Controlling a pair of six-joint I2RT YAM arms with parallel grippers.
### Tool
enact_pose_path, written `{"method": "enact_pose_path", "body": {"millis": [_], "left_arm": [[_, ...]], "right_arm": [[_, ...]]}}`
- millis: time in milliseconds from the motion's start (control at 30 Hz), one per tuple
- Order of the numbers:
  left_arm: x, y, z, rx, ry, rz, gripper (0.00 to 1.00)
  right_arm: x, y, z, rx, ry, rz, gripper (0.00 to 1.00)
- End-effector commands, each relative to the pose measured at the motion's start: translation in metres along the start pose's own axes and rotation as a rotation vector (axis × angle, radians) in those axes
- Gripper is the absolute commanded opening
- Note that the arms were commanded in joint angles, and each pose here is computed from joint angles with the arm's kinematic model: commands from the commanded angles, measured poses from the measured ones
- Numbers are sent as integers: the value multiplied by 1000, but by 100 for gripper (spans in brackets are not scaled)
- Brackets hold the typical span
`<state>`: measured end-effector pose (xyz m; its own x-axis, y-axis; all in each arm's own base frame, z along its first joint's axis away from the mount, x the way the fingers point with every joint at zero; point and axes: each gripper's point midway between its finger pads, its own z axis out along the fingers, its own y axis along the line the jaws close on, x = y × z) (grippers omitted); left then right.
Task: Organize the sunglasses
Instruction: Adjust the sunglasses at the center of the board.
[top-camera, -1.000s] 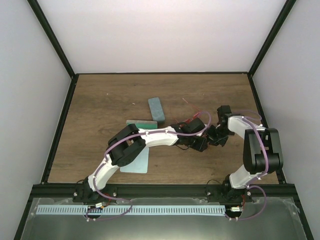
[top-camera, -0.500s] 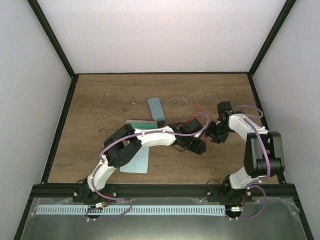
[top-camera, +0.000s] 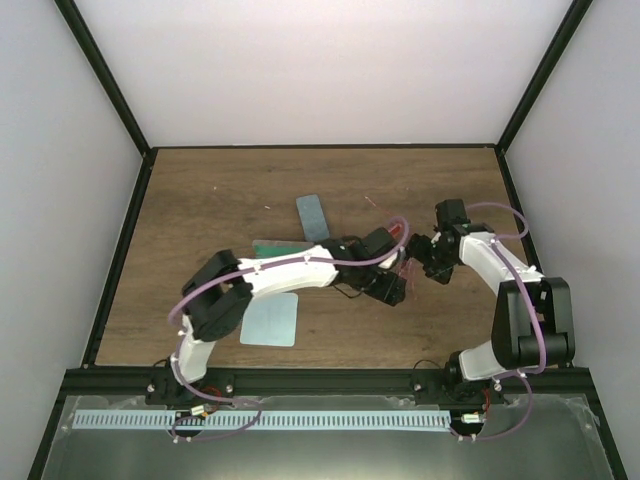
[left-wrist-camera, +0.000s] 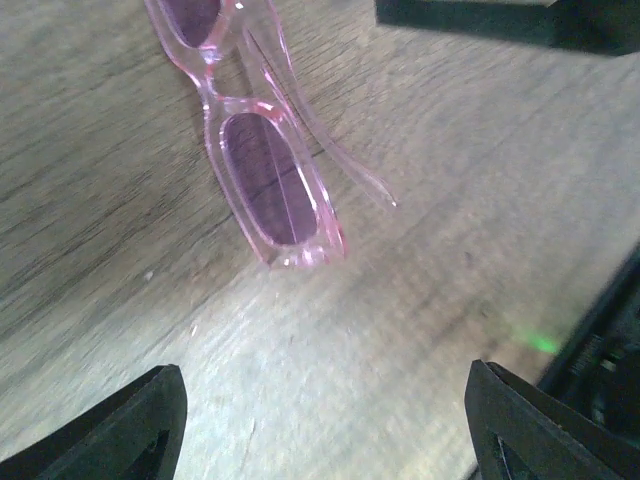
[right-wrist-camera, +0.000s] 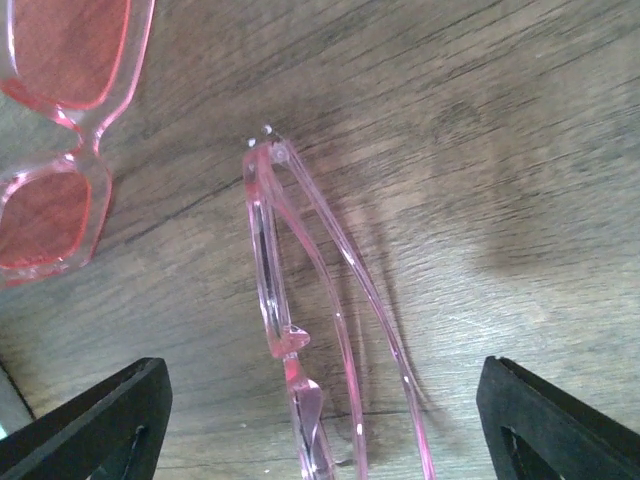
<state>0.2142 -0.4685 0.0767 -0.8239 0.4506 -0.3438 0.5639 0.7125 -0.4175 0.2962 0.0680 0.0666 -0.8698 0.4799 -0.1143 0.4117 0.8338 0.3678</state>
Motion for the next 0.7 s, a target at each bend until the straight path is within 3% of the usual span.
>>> {"method": "enact_pose_path", "body": {"millis": [0, 267, 433, 667], "left_arm": [[-9, 6, -47, 82, -73, -76, 79], [8, 57, -80, 37, -132, -193, 78], [17, 66, -80, 10, -128, -206, 78], [17, 77, -84, -2, -143, -224, 78]], "right_arm": [[0, 6, 7, -13, -19, -54, 87], [6, 3, 33, 70, 24, -109, 83], [11, -1, 47, 126, 59, -126, 71], [11, -1, 49, 162, 63, -137, 45]]}}
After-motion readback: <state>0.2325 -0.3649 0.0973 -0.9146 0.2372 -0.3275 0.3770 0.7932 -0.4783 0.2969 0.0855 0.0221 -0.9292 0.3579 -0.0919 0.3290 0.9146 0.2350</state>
